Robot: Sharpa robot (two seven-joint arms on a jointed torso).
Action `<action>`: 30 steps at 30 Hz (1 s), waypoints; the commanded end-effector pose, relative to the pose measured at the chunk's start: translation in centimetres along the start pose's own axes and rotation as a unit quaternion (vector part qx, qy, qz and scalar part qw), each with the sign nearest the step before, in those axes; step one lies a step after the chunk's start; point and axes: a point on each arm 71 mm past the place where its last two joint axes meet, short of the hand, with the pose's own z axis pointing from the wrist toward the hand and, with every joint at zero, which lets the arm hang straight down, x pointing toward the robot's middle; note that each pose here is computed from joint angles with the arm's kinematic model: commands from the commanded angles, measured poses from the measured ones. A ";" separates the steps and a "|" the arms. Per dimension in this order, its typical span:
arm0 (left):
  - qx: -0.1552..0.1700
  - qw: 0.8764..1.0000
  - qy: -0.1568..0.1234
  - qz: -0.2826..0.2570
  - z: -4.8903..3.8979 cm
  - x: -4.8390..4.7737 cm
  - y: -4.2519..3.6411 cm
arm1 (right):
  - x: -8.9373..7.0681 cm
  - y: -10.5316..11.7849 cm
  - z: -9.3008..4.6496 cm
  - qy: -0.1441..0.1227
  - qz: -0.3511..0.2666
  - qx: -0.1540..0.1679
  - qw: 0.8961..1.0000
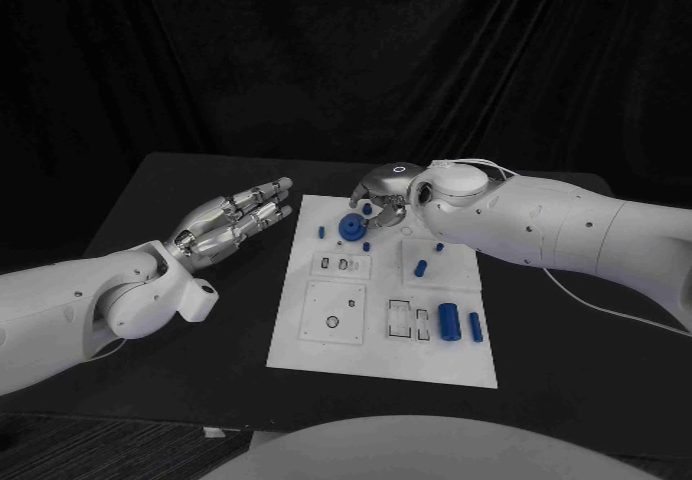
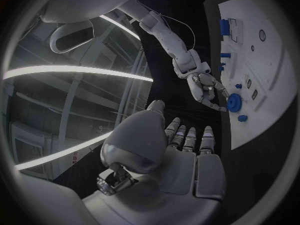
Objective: Assemble the parts on the task board
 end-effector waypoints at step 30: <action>0.005 1.000 0.008 -0.007 0.06 0.16 0.01 | 0.1 0.4 -0.1 -0.001 0.001 -0.008 1.000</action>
